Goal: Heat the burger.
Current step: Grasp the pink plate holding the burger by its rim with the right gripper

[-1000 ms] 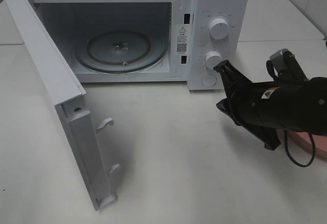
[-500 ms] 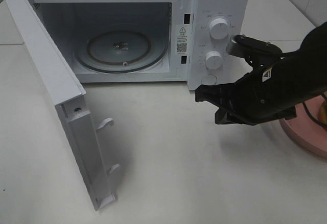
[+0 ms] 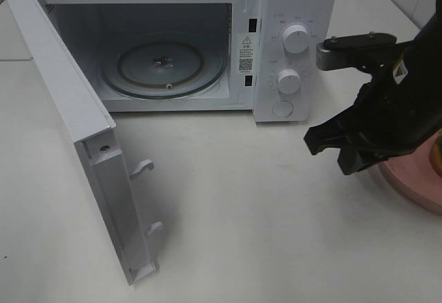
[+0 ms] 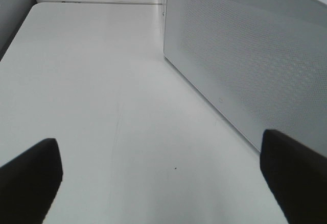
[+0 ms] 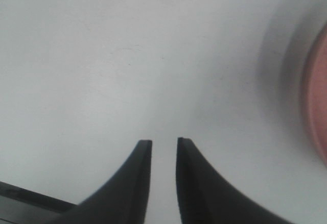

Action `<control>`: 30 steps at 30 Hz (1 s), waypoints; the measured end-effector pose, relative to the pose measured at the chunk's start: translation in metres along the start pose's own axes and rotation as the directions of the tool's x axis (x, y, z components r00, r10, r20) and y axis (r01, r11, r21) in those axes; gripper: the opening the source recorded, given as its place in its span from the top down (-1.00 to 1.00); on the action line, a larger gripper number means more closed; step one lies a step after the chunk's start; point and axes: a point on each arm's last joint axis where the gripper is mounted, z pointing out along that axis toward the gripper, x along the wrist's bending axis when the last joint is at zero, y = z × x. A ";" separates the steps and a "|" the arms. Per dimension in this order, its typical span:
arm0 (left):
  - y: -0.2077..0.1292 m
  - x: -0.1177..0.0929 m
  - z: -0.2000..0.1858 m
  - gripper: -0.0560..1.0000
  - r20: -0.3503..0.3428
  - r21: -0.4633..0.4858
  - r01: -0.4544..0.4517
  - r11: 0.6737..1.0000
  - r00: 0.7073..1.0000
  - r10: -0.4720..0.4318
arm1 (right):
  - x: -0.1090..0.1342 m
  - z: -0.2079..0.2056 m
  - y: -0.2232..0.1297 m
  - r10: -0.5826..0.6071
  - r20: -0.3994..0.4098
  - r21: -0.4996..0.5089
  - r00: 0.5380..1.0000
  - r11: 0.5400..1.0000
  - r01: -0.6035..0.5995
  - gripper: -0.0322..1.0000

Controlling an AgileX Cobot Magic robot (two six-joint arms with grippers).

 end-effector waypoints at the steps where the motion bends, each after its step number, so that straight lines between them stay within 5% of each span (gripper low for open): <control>1: 0.000 0.000 0.000 -0.99 0.000 0.000 0.000 1.000 1.000 0.000 | -0.003 -0.009 0.001 -0.029 0.036 0.001 0.999 1.000 0.029 0.42; 2: 0.000 0.000 0.000 -0.99 0.000 0.000 0.000 1.000 1.000 0.000 | -0.003 -0.009 0.001 -0.029 0.036 0.001 0.999 1.000 0.029 0.42; 3: 0.000 0.000 0.000 -0.99 0.000 0.000 0.000 1.000 1.000 0.000 | -0.007 -0.018 0.003 -0.052 0.070 -0.007 0.996 0.999 0.052 0.15; 5: 0.000 0.000 0.000 -0.99 0.000 0.000 0.000 1.000 1.000 0.000 | -0.008 -0.021 0.004 -0.058 0.080 -0.012 0.995 0.998 0.059 0.01; 6: 0.000 0.000 0.000 -0.99 0.000 0.000 0.000 1.000 1.000 0.000 | -0.010 -0.026 0.005 -0.071 0.099 -0.026 0.992 0.997 0.074 -0.32; 8: 0.000 0.000 0.000 -0.99 0.000 0.000 0.000 1.000 1.000 0.000 | -0.010 -0.028 0.006 -0.078 0.106 -0.029 0.991 0.996 0.081 -0.50; 9: 0.000 0.000 0.000 -0.99 0.000 0.000 0.000 1.000 1.000 0.000 | -0.011 -0.029 0.006 -0.087 0.114 -0.028 0.990 0.995 0.091 -0.77; 11: 0.000 0.000 0.000 -0.99 0.000 0.000 0.000 1.000 1.000 0.000 | -0.012 -0.029 0.006 -0.093 0.119 -0.029 0.989 0.995 0.097 -0.89; 23: 0.000 0.000 0.000 -0.99 0.000 0.000 0.000 1.000 1.000 0.000 | -0.052 -0.028 0.016 0.040 0.140 -0.093 0.989 0.995 -0.027 -0.96; 30: 0.000 0.000 0.000 -0.99 0.000 0.000 0.000 1.000 1.000 0.000 | -0.074 -0.001 0.021 0.048 0.149 0.000 0.988 0.999 -0.048 -0.91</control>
